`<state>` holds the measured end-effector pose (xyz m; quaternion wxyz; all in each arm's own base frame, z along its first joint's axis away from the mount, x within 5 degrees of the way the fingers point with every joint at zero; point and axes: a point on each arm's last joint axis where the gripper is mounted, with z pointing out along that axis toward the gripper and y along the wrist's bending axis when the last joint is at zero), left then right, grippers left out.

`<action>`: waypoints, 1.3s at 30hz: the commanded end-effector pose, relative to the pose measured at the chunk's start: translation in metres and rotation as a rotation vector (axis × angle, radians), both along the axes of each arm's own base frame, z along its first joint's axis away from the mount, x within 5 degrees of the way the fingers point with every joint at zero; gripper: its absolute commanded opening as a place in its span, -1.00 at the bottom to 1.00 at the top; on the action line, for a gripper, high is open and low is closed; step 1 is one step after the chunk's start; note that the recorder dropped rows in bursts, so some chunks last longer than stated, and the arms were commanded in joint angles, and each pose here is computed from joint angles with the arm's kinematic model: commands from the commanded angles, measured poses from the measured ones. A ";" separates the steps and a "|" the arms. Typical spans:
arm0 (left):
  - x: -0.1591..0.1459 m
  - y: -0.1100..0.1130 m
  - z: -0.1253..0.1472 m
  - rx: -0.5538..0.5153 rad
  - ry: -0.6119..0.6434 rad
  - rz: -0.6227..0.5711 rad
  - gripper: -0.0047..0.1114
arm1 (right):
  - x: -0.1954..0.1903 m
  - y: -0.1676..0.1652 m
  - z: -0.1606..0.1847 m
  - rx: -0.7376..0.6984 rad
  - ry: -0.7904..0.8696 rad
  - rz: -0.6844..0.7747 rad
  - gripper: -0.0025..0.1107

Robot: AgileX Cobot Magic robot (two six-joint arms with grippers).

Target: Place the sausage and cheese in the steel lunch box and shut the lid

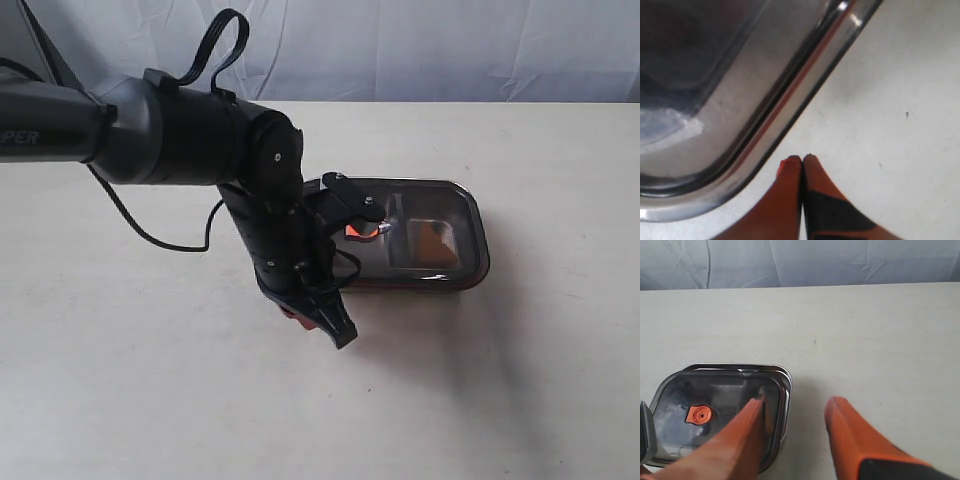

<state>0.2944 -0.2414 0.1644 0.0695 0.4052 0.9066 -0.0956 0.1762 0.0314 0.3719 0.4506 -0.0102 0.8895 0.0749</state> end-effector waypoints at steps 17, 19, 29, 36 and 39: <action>0.024 -0.017 0.014 -0.047 -0.090 -0.004 -0.92 | 0.000 -0.002 0.003 -0.010 -0.031 -0.006 -0.24; 0.026 -0.017 0.016 -0.047 -0.105 -0.008 -0.92 | 0.000 -0.002 0.003 -0.010 -0.031 -0.006 -0.24; 0.030 -0.018 0.019 -0.046 -0.140 -0.017 -0.92 | 0.000 -0.002 0.003 -0.010 -0.031 -0.006 -0.24; 0.030 -0.019 0.008 -0.032 -0.111 -0.015 -0.92 | -0.001 -0.002 0.002 -0.014 -0.008 -0.006 -0.24; 0.030 -0.019 0.007 -0.030 -0.108 -0.015 -0.92 | -0.001 -0.002 0.002 -0.014 -0.008 -0.006 -0.24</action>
